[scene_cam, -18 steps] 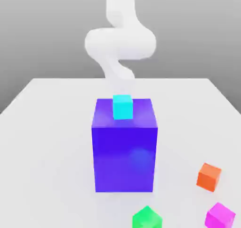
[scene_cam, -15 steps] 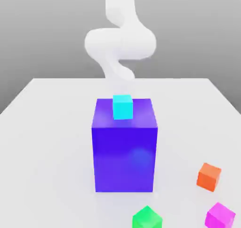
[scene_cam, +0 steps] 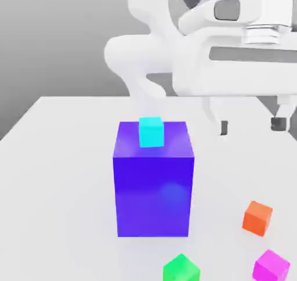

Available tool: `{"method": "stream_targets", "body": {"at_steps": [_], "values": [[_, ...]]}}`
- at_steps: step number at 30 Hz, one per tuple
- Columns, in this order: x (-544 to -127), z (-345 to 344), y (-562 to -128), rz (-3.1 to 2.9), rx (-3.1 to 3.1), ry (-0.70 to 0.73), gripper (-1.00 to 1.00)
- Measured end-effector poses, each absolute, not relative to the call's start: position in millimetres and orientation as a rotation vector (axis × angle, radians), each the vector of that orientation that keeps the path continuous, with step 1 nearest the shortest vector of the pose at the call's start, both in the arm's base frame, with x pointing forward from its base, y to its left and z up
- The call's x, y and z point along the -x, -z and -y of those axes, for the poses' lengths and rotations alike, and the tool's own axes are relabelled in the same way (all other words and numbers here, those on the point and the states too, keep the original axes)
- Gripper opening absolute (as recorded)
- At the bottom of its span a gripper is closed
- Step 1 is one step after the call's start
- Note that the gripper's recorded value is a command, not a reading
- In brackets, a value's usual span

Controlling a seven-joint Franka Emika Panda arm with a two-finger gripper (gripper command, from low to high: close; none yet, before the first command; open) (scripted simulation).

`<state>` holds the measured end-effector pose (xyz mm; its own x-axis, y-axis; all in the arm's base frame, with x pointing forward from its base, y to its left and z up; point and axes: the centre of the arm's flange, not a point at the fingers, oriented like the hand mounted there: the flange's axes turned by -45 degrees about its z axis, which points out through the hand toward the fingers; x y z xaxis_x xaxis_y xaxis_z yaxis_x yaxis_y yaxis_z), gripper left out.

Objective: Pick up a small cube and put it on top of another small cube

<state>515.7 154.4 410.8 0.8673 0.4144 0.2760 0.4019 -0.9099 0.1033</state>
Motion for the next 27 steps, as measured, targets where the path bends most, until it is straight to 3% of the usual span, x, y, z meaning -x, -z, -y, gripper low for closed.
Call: {"method": "stream_targets", "body": {"at_steps": [11, 16, 17, 23, 27], "values": [[-494, -234, -215, -1.023, -2.962, -0.049, 0.0], [-487, -242, -138, -1.064, -2.956, -0.002, 0.0], [-487, -242, -130, -1.065, -2.956, -0.001, -1.0], [-486, -242, -126, -1.066, -2.955, 0.0, -1.0], [-487, -242, -168, -1.066, -2.956, 0.0, -1.0]]}}
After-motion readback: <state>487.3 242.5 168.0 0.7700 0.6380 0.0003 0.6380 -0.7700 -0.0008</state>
